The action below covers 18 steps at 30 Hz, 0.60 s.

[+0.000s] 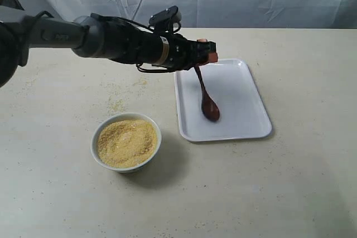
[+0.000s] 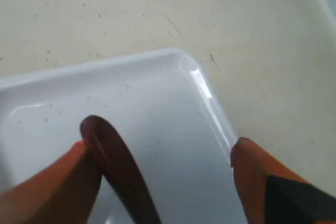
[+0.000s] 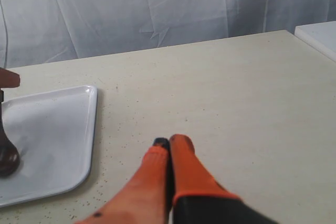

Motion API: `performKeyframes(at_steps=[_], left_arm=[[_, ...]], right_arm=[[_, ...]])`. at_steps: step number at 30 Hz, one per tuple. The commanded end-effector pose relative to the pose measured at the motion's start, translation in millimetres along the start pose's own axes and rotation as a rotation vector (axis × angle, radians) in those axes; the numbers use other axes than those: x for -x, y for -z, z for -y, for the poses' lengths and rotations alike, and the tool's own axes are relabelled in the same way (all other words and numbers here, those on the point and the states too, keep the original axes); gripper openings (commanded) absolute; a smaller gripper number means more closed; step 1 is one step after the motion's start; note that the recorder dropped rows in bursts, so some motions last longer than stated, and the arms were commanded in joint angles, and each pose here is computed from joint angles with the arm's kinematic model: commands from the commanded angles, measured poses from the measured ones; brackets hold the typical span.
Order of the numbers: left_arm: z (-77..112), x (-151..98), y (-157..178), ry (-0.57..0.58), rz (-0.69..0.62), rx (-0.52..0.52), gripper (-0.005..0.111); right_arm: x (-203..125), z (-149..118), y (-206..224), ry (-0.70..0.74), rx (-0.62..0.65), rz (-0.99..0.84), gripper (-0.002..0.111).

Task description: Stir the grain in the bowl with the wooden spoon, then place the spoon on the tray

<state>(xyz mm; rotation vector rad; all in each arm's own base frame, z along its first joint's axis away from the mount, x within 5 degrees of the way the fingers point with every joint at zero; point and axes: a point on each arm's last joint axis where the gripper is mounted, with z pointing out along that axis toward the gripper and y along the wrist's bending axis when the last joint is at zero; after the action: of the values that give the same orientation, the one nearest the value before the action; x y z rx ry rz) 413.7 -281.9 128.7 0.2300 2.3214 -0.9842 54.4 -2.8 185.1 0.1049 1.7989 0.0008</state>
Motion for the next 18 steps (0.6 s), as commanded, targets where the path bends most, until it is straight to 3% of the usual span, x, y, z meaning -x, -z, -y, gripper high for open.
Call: performKeyframes(at_steps=[1,3,13,18], left_arm=[[2.1,-1.7,0.6,-0.129,-0.029,0.033,0.067],[1.4,-3.2,0.7,-0.176,-0.047,0.038,0.067],[-1.5,-0.2,1.4,-0.172,-0.017,0.076,0.067],[1.6,4.3,1.3,0.008,0.039,0.044,0.067]], right_arm=[[0.4,0.2,0.3,0.004,-0.003,0.013,-0.001],[0.4,0.2,0.3,0.004,-0.003,0.013,-0.001],[0.4,0.1,0.3,0.001,-0.002,0.013,-0.001],[0.4,0.1,0.3,0.001,-0.002,0.013,-0.001]])
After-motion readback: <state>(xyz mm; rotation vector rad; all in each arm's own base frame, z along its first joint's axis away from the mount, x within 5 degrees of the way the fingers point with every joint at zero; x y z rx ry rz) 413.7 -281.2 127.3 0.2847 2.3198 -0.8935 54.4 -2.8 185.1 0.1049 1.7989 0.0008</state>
